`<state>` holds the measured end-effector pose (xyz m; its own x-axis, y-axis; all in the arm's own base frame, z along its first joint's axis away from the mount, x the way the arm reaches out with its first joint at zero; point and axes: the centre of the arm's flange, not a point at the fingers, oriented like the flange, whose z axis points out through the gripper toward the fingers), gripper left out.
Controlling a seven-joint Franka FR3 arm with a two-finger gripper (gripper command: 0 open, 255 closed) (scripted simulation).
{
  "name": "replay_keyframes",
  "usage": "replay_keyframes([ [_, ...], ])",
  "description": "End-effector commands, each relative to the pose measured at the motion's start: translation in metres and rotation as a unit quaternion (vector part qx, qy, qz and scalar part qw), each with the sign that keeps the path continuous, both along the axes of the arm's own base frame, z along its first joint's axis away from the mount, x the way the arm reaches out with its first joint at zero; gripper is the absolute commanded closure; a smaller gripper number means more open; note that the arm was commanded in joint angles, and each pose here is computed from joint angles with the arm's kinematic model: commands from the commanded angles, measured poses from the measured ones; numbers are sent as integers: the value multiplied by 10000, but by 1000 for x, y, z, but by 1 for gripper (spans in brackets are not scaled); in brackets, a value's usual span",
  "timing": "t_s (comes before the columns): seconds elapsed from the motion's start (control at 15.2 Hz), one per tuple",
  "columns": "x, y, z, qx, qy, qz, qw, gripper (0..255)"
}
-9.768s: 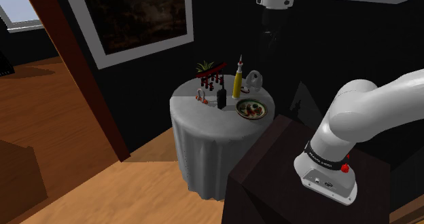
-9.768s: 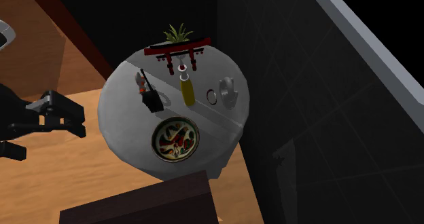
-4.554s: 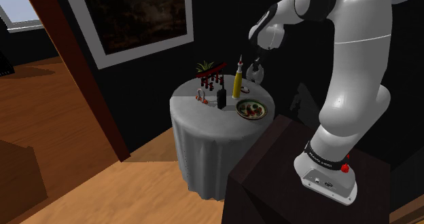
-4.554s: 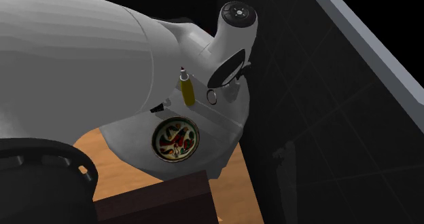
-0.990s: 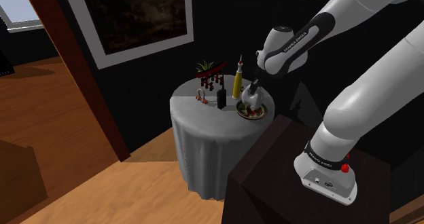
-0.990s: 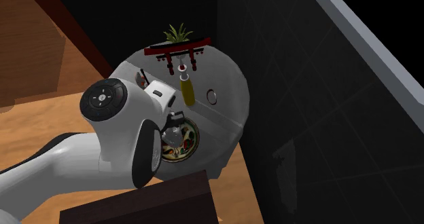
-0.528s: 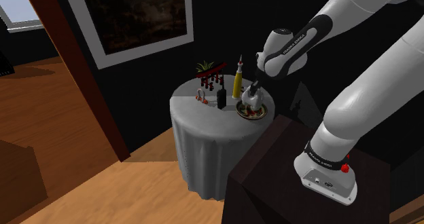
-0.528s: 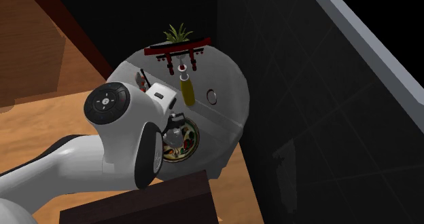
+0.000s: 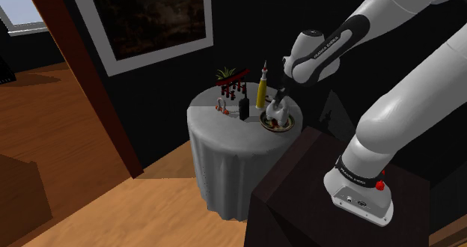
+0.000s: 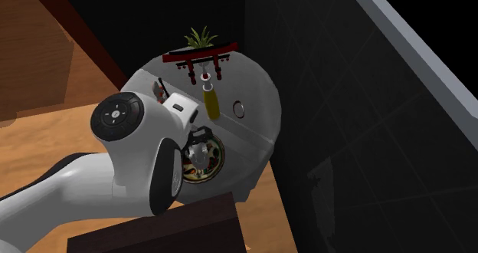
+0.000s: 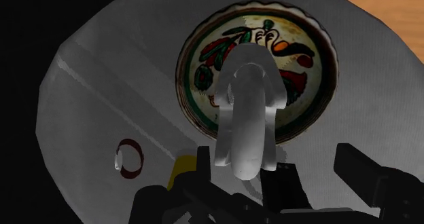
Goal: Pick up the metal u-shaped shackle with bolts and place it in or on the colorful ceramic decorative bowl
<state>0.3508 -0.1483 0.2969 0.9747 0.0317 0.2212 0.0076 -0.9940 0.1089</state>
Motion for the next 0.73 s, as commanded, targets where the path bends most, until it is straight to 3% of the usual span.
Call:
replay_keyframes([
  [0.0,-3,2,19,0,4,-1,10000,0],
  [0.13,-8,4,42,0,4,-1,10000,0],
  [0.66,-8,4,42,0,4,-1,10000,0],
])
